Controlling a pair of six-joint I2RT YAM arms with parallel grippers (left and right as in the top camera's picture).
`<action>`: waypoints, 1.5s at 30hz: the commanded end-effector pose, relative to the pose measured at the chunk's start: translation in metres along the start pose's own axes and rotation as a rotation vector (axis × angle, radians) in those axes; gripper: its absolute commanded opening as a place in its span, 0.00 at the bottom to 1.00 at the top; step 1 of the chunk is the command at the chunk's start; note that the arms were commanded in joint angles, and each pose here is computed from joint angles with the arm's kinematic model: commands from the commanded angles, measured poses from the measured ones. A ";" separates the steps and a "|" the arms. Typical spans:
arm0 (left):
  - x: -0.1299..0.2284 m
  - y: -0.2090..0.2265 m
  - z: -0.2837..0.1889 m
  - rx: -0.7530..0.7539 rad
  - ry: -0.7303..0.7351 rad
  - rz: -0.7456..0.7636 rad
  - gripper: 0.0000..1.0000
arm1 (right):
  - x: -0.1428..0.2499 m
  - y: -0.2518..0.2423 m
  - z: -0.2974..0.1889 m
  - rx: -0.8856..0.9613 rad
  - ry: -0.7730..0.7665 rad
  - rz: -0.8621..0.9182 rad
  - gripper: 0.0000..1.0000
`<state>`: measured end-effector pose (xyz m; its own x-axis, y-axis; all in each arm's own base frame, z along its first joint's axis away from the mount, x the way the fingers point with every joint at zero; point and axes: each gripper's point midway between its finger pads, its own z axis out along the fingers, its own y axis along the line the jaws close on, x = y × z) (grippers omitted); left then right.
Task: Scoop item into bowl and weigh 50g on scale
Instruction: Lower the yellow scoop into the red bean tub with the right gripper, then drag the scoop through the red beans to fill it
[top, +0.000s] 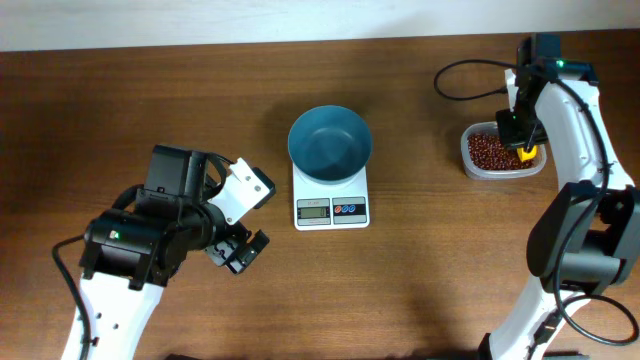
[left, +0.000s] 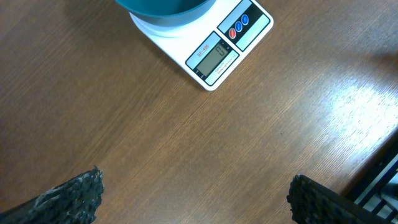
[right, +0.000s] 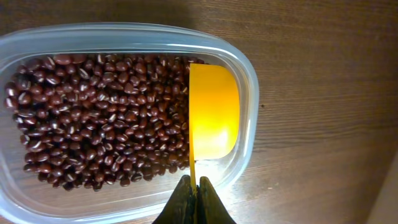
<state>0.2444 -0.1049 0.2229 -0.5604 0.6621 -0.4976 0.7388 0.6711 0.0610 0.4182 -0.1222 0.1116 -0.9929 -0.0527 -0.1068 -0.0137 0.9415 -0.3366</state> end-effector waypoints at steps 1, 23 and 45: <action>-0.004 0.004 -0.003 -0.010 -0.010 0.017 0.99 | 0.003 -0.003 0.001 0.065 0.022 -0.033 0.04; -0.004 0.004 -0.003 -0.010 -0.010 0.017 0.99 | 0.009 0.035 0.020 -0.074 0.075 -0.040 0.04; -0.004 0.004 -0.003 -0.010 -0.010 0.017 0.99 | 0.010 0.070 0.028 -0.296 0.075 0.143 0.04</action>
<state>0.2444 -0.1049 0.2229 -0.5605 0.6622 -0.4974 0.7387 0.6712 0.0613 0.4157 -0.0823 0.0769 -0.9932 0.0635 -0.0980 0.0791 0.9833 -0.1640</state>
